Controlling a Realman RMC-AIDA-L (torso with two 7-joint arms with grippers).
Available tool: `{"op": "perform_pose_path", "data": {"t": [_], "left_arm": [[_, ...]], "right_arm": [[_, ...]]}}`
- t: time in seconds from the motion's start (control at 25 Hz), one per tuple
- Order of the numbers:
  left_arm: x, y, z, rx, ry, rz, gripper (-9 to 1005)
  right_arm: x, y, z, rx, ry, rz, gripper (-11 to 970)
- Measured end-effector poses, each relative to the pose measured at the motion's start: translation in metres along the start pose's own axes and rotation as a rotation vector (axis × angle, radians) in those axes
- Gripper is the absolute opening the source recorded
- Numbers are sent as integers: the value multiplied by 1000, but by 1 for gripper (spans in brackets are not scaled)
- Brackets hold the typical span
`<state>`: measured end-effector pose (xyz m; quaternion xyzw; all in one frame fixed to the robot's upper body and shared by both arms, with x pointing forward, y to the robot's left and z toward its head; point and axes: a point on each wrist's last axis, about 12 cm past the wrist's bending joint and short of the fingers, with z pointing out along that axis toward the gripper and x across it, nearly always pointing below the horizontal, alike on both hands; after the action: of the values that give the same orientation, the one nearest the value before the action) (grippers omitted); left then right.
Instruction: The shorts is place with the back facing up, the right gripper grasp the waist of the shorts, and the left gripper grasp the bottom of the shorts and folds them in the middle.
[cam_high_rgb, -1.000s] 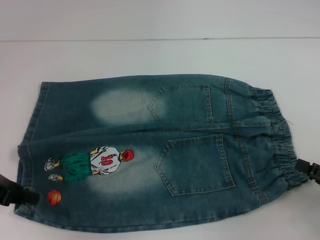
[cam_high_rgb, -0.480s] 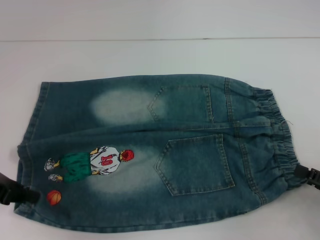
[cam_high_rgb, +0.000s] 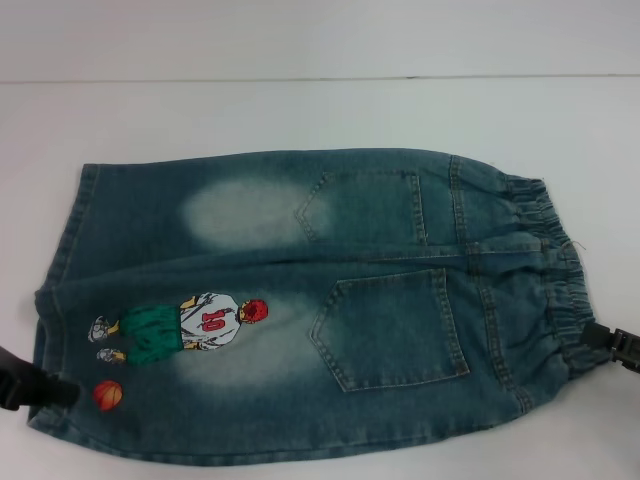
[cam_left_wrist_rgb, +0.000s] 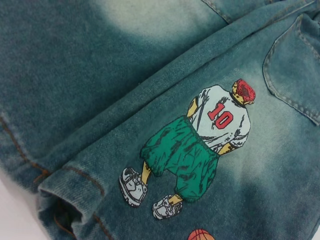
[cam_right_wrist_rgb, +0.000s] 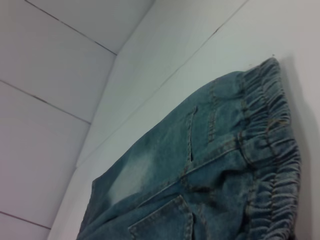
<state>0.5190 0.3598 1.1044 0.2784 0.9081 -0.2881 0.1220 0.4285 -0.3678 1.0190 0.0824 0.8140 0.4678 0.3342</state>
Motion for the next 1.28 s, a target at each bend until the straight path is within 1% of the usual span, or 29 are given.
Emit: {"op": "perform_pose_path", "data": {"t": [0.4, 0.88, 1.28], "left_arm": [[-1, 1, 0, -10, -3, 2, 92], [-1, 2, 0, -16, -5, 9, 92], [-1, 1, 1, -14, -5, 9, 91]], "right_arm": [[-3, 4, 2, -28, 14, -10, 805], [3, 1, -3, -10, 34, 14, 795], [-1, 5, 8, -32, 82, -11, 787]]}}
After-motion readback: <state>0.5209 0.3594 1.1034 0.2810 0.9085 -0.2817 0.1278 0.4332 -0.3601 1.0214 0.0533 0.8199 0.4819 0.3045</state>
